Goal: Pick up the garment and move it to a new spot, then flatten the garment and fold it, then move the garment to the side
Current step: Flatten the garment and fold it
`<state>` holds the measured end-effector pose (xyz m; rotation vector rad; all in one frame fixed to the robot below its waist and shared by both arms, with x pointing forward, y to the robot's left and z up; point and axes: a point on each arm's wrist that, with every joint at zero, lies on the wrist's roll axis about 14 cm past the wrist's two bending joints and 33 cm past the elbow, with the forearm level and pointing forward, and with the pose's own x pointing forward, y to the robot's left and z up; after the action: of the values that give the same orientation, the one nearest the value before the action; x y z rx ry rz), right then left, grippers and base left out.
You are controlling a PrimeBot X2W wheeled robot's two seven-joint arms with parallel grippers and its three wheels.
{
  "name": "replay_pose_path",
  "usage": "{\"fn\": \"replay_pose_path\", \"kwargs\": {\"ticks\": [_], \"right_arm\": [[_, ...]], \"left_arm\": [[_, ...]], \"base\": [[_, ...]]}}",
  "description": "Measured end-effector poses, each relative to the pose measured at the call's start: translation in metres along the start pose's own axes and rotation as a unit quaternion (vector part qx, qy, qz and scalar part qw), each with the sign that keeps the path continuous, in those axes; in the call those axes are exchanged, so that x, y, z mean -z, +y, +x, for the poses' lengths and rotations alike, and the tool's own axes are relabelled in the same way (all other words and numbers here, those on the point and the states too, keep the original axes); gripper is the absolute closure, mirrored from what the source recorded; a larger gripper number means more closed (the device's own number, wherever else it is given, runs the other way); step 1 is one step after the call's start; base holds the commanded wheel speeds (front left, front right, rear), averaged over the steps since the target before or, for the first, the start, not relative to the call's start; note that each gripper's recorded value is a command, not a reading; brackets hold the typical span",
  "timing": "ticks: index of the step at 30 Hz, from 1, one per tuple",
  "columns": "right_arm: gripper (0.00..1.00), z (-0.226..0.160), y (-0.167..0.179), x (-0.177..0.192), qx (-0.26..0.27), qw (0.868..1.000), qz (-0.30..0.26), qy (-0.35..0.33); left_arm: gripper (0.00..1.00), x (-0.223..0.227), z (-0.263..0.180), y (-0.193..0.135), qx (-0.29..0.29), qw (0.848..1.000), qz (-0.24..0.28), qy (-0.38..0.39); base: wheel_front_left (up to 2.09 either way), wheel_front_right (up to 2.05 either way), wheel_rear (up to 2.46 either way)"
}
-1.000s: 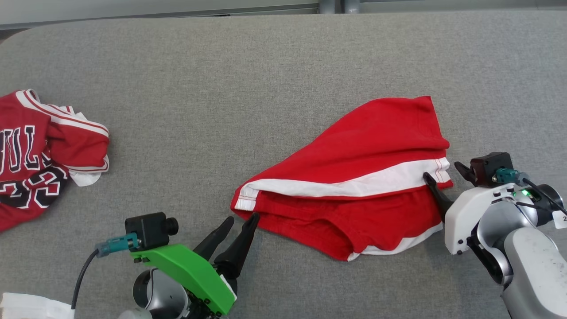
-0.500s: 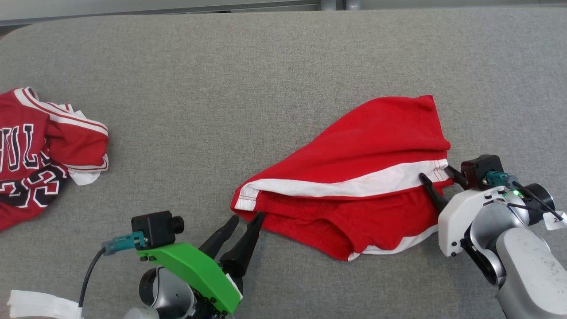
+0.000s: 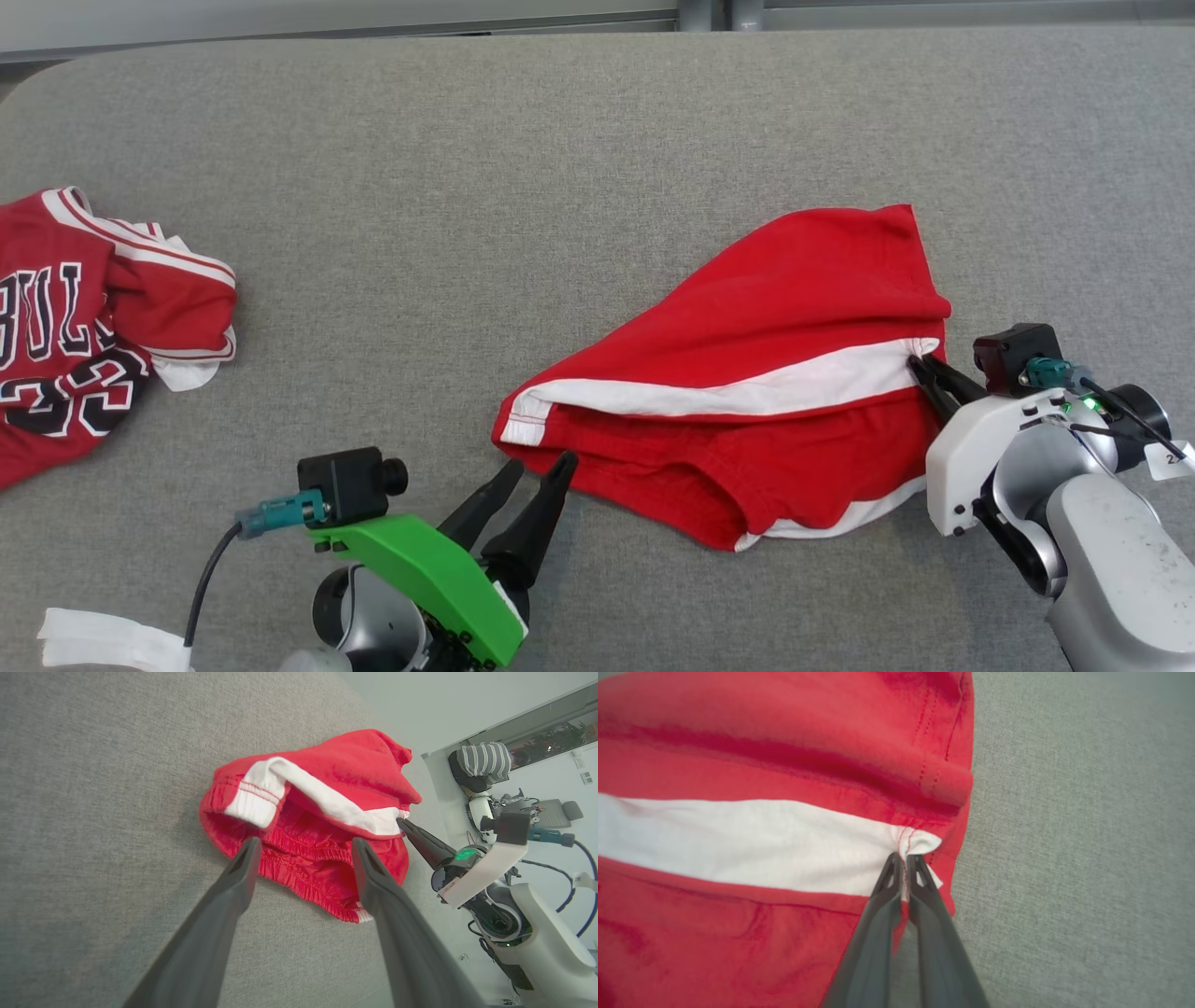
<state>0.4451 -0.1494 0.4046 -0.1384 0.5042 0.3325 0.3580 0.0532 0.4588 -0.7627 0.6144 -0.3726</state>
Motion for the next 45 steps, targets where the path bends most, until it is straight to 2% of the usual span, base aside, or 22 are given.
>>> {"fn": "replay_pose_path", "kwargs": {"ticks": [1,2,10,16,21,35,36,37,38,45], "right_arm": [[0.96,0.0,0.0,0.0,0.0,1.0,0.0,0.0],[1.0,0.0,0.0,0.0,0.0,1.0,0.0,0.0],[1.0,-0.001,0.004,-0.001,-0.006,1.0,0.003,-0.004],[1.0,0.0,0.003,-0.002,-0.007,1.0,0.004,-0.006],[1.0,-0.002,-0.004,-0.004,0.001,1.0,0.002,-0.009],[1.0,-0.005,-0.005,-0.001,0.006,1.0,0.014,-0.009],[1.0,-0.005,-0.005,-0.001,0.006,1.0,0.015,-0.01],[1.0,-0.005,-0.005,-0.001,0.006,1.0,0.016,-0.011],[1.0,-0.005,-0.004,-0.002,0.006,1.0,0.018,-0.014],[1.0,-0.015,-0.007,-0.039,0.001,0.993,0.082,-0.082]], "left_arm": [[0.0,0.001,0.0,-0.001,0.002,1.0,-0.001,0.001],[0.0,0.001,0.0,-0.002,0.003,1.0,-0.002,0.001],[0.0,0.0,-0.001,-0.004,0.0,1.0,-0.009,-0.002],[0.0,0.007,0.006,0.023,-0.039,0.997,-0.067,0.008],[0.0,-0.008,0.014,0.024,-0.035,0.995,-0.094,-0.022],[0.0,-0.009,0.029,0.031,-0.047,0.991,-0.124,-0.032],[0.32,-0.01,0.03,0.031,-0.047,0.99,-0.125,-0.034],[0.8,-0.01,0.032,0.032,-0.046,0.99,-0.128,-0.035],[1.0,-0.01,0.033,0.03,-0.043,0.99,-0.126,-0.034],[1.0,-0.024,0.032,0.001,0.022,0.996,-0.085,-0.024]], "base": [[0.0,0.0,0.0],[0.0,0.0,0.0],[0.0,0.0,0.0],[0.0,0.0,0.0],[0.0,0.0,0.0],[0.0,0.0,0.0],[0.0,0.0,0.0],[0.0,0.0,0.0],[0.0,0.0,0.0],[0.0,0.0,0.0]]}}
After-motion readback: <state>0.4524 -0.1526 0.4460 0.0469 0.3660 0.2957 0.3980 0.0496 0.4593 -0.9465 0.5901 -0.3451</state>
